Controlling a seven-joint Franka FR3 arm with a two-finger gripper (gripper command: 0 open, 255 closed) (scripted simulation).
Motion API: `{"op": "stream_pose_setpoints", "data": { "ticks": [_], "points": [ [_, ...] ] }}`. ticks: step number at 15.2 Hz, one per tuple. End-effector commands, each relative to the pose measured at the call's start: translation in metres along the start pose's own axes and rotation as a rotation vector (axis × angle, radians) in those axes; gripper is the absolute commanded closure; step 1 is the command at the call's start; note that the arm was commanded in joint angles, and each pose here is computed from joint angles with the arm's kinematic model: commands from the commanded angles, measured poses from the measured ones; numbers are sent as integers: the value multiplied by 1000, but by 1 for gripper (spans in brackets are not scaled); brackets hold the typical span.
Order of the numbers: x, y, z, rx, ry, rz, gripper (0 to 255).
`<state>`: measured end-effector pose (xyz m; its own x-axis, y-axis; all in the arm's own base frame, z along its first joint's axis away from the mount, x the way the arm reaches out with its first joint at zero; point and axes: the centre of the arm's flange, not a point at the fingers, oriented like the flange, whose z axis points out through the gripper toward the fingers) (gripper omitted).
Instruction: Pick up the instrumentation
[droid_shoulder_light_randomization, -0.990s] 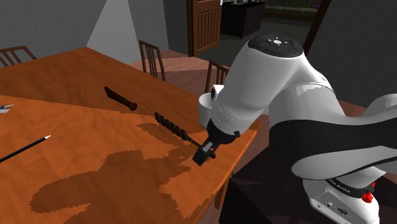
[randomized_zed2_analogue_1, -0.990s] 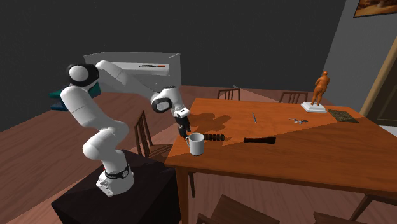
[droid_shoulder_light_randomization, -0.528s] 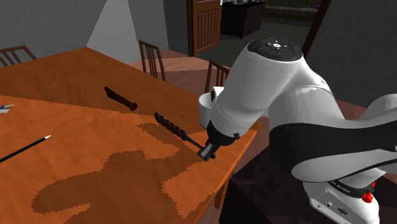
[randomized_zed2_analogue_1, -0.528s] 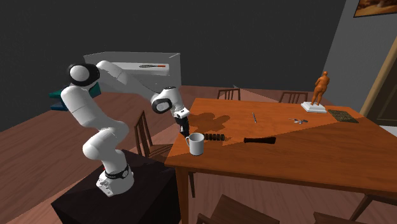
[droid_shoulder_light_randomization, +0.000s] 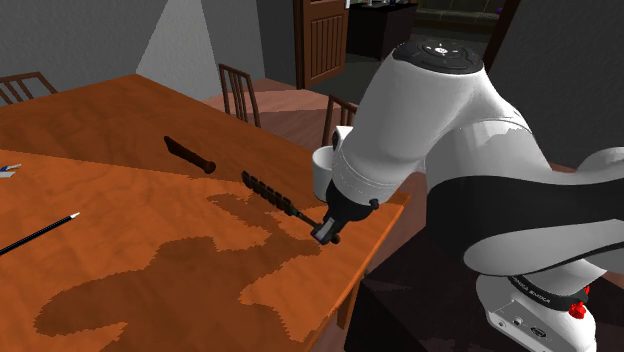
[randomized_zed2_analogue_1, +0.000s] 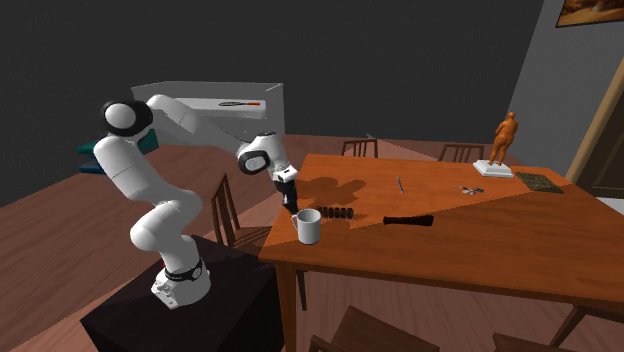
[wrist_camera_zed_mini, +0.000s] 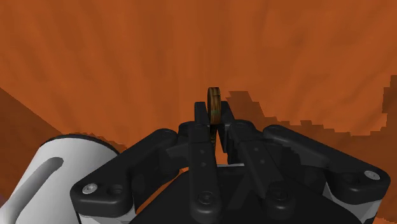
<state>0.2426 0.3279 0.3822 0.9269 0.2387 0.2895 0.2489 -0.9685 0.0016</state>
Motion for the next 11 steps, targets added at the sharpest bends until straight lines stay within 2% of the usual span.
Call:
{"op": "stream_pose_setpoints", "data": {
  "ticks": [1, 11],
  "points": [
    [2, -1, -9, 0, 0, 0, 255],
    [18, 0, -60, 0, 0, 0, 255]
  ]
}}
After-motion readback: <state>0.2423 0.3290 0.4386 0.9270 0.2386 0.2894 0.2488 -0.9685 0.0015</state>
